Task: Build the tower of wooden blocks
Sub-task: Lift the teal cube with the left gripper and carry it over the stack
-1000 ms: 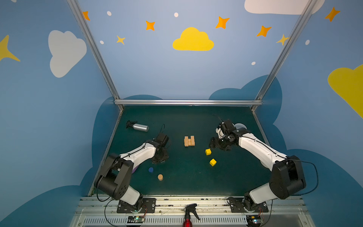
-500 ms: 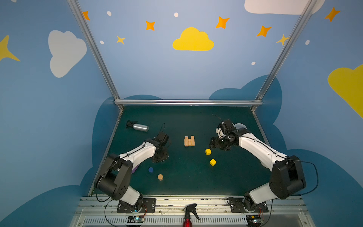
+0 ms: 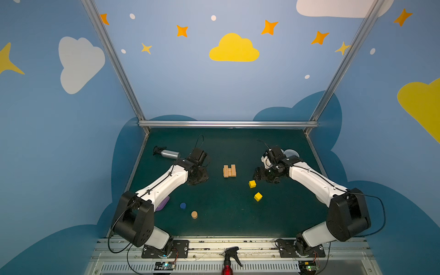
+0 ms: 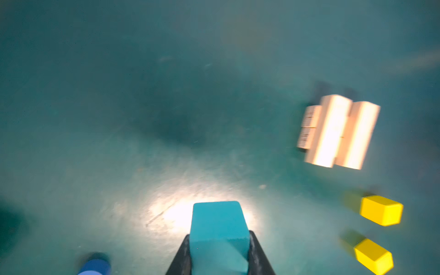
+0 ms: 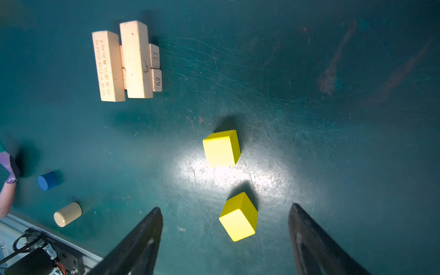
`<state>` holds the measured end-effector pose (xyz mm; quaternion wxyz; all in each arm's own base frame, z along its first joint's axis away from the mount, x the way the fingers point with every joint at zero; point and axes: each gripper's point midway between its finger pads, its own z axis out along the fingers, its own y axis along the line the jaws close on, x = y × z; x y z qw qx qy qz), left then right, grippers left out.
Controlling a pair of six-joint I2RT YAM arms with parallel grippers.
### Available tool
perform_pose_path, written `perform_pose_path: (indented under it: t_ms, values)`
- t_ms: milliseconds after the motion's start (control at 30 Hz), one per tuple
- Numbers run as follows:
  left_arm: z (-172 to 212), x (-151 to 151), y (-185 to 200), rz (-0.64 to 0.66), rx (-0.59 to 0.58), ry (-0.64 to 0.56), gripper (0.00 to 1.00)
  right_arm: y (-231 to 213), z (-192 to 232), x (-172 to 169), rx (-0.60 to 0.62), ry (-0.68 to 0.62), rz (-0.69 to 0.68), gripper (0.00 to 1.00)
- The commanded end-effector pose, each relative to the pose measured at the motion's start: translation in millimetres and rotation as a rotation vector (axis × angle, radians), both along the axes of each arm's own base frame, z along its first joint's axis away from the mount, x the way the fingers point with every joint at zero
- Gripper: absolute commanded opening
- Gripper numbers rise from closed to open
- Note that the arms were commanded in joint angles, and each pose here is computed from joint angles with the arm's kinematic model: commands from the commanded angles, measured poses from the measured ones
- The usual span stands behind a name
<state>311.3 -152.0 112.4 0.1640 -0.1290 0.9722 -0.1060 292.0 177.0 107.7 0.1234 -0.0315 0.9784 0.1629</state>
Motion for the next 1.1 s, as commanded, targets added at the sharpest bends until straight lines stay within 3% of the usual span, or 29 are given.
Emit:
perform_pose_path:
  t_ms: [0, 233, 533, 1067]
  values:
    - [4, 3, -15, -0.079, 0.023, 0.021, 0.04, -2, 8, -3, 0.009, -0.025, 0.011, 0.81]
    - [11, 28, -60, -0.214, 0.045, 0.019, 0.04, -14, 15, -8, -0.014, -0.051, 0.002, 0.81]
    - [-11, 48, -106, -0.322, 0.126, 0.069, 0.04, -29, 24, -17, 0.007, -0.074, -0.028, 0.81]
    - [-37, 75, -118, -0.315, 0.235, 0.088, 0.04, -42, 23, -23, 0.03, -0.075, -0.052, 0.81]
